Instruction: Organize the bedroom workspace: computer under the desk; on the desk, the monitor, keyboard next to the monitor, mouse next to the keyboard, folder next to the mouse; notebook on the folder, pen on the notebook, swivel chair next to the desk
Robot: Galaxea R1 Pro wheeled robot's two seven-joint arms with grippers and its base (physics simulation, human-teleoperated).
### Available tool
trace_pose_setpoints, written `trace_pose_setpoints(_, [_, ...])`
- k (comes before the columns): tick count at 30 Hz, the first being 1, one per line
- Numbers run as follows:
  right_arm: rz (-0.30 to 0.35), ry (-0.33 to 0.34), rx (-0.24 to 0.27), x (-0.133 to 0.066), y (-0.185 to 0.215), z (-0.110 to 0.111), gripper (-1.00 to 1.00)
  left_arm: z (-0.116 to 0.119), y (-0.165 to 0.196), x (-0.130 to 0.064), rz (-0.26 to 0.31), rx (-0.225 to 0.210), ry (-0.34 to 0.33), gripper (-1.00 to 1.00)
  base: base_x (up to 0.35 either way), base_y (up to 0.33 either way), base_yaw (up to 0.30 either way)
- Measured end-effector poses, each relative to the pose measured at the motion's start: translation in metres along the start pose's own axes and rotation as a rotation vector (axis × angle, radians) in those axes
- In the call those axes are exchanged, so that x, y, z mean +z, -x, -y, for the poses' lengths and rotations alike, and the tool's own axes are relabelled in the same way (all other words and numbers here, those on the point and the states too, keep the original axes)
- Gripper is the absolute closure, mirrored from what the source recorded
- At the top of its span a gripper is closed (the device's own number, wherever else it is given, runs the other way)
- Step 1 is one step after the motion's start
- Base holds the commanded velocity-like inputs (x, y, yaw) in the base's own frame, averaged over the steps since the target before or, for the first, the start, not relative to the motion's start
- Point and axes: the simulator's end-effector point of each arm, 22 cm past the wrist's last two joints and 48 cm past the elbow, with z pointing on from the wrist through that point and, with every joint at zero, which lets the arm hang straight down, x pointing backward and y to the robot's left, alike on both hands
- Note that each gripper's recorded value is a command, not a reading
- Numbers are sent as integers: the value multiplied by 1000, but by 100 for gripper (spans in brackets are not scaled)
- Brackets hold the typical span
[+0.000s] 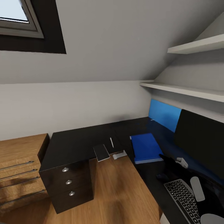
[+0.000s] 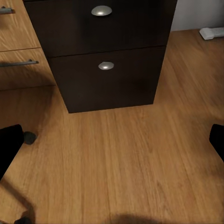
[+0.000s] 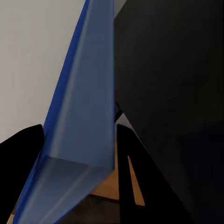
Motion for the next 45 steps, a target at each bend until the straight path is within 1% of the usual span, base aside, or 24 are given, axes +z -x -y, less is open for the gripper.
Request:
trace_pose_setpoints(2, [8,-31,-5,0,2,7,100,0,0,0,0,0,0,-100,0,0,0])
trace_pose_setpoints(4, [12,-45,-6,0,3,10,100,0,0,0,0,0,0,-100,0,0,0])
trace_pose_setpoints(9, [19,-51,-7,-1,5,11,100,0,0,0,-1,0,0,-100,99,-85,0])
trace_pose_setpoints(13, [22,-28,-7,-1,6,6,100,0,0,0,-1,0,0,-100,145,-146,0])
trace_pose_setpoints(20, [19,67,-10,-1,6,-14,100,0,0,0,0,0,0,-100,28,-27,0])
trace_pose_setpoints(23, [18,79,-10,-1,5,-17,100,0,0,0,0,0,0,-100,4,-4,0])
trace_pose_setpoints(27, [18,83,-10,-1,5,-18,100,0,0,0,0,0,0,-100,30,-1,0])
trace_pose_setpoints(33, [19,82,-10,-1,4,-18,100,0,0,0,0,0,0,-100,193,-62,0])
trace_pose_setpoints(38, [15,77,-10,0,2,-16,100,0,0,0,0,1,-1,-100,68,-35,0])
trace_pose_setpoints(45, [-20,51,27,2,-15,-1,100,3,-1,0,-4,2,-10,-100,9,-4,0])
